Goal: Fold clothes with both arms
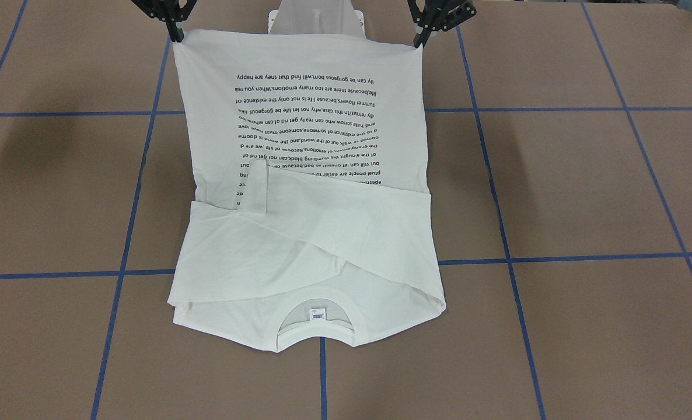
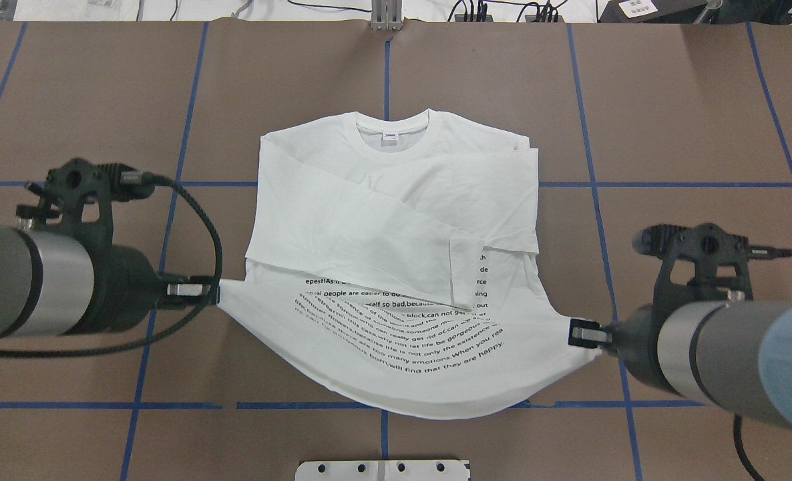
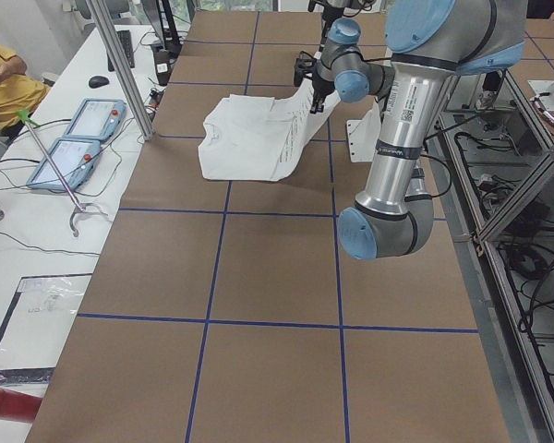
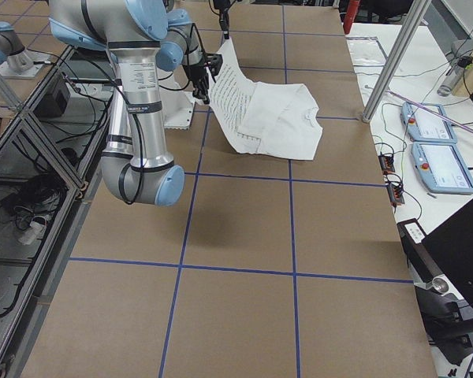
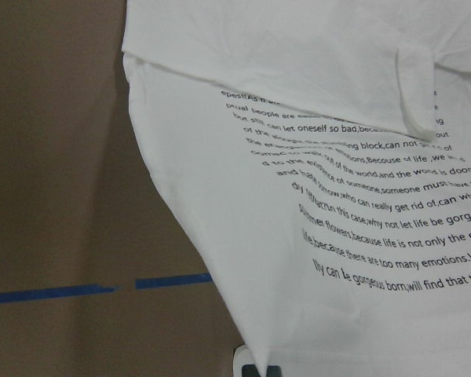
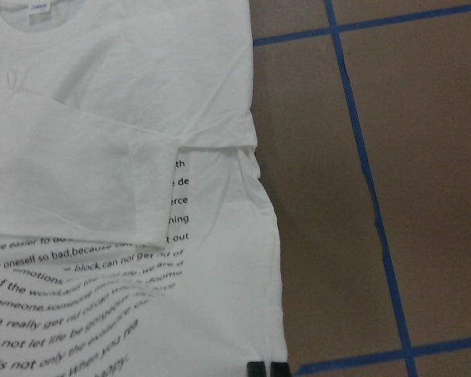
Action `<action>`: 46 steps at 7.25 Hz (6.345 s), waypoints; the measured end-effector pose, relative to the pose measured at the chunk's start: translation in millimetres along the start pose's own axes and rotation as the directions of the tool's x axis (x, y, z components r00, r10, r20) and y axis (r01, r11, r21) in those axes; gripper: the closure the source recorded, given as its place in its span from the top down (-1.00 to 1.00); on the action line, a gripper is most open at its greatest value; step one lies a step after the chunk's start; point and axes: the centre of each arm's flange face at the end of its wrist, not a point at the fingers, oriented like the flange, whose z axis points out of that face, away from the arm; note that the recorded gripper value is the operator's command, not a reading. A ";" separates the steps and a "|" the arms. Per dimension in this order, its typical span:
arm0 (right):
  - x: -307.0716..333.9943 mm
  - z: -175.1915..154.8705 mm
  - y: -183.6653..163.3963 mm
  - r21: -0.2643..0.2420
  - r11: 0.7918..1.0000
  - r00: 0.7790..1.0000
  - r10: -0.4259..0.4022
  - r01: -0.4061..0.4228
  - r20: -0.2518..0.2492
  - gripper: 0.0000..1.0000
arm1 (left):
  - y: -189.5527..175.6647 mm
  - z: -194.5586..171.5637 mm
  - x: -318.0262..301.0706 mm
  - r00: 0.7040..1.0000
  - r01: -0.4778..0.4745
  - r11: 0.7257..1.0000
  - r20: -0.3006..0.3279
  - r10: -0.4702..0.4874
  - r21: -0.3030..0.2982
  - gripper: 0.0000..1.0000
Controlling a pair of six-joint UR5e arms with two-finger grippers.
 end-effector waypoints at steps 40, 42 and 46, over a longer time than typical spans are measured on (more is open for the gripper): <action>-95.0 216.2 -253.3 0.137 0.986 0.994 -0.087 0.096 -0.064 0.97 | -379.1 280.1 -219.1 0.871 -0.347 0.895 0.451 0.196 0.280 1.00; -161.0 240.2 -253.9 0.162 0.987 1.000 0.017 -0.020 0.019 0.60 | -361.9 259.6 -227.4 0.899 -0.351 0.896 0.366 0.241 0.271 1.00; -289.7 299.9 -235.3 0.259 0.953 0.986 0.132 -0.156 0.105 0.25 | -338.6 238.1 -238.9 0.911 -0.347 0.892 0.328 0.249 0.288 1.00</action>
